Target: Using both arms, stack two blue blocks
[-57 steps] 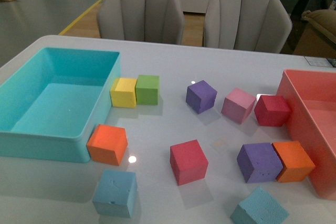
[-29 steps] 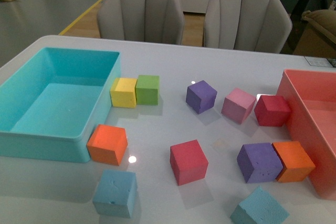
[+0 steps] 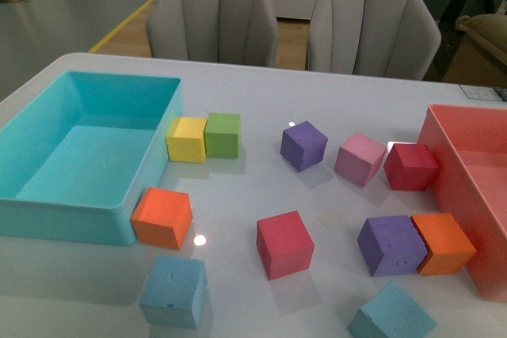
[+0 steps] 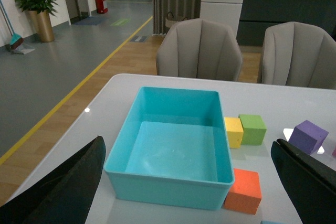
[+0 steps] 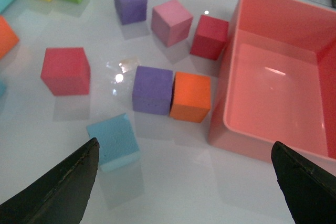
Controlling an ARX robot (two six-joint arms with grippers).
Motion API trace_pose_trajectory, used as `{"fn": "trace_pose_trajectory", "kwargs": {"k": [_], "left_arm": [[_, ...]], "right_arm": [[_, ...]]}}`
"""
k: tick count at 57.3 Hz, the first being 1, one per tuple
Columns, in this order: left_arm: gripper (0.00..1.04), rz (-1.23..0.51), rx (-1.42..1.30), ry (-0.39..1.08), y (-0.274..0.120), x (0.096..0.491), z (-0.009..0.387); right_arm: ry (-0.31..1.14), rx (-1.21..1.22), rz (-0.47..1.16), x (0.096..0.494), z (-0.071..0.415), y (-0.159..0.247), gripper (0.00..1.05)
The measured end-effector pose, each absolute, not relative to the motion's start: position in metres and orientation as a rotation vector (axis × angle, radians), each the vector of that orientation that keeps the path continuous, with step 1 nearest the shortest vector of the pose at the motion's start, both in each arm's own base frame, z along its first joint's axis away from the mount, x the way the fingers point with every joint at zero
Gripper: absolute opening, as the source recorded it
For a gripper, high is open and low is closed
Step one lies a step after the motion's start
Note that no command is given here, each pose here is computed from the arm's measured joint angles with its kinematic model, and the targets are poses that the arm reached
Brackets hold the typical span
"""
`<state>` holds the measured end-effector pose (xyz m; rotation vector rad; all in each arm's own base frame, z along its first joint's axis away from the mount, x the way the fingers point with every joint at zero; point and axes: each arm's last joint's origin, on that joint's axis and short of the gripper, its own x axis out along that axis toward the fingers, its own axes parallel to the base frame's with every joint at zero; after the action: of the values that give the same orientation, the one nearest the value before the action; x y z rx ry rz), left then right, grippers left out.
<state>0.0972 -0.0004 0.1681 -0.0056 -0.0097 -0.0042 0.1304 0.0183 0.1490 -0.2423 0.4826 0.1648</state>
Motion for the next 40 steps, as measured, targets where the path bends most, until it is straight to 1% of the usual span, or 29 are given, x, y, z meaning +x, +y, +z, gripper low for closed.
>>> {"fn": "trace_pose_trajectory", "kwargs": {"k": [7, 11, 14, 22, 27, 32, 40], "left_arm": [[0.96, -0.004, -0.006, -0.01, 0.0, 0.097, 0.168], [0.96, -0.004, -0.006, -0.01, 0.0, 0.097, 0.168], [0.96, -0.004, -0.006, -0.01, 0.0, 0.097, 0.168], [0.96, -0.004, -0.006, -0.01, 0.0, 0.097, 0.168], [0.96, -0.004, -0.006, -0.01, 0.0, 0.097, 0.168], [0.96, -0.004, -0.006, -0.01, 0.0, 0.097, 0.168], [0.96, -0.004, -0.006, -0.01, 0.0, 0.097, 0.168]], "right_arm": [[0.575, -0.349, 0.299, 0.154, 0.141, 0.035, 0.96], [0.682, -0.385, 0.395, 0.174, 0.131, 0.049, 0.96], [0.743, -0.407, 0.425, 0.185, 0.124, 0.055, 0.96], [0.917, -0.465, 0.461, 0.214, 0.098, 0.067, 0.96], [0.999, -0.495, 0.462, 0.226, 0.083, 0.072, 0.96], [1.063, -0.521, 0.461, 0.236, 0.07, 0.077, 0.96], [1.118, -0.545, 0.473, 0.247, 0.056, 0.085, 0.96]]}}
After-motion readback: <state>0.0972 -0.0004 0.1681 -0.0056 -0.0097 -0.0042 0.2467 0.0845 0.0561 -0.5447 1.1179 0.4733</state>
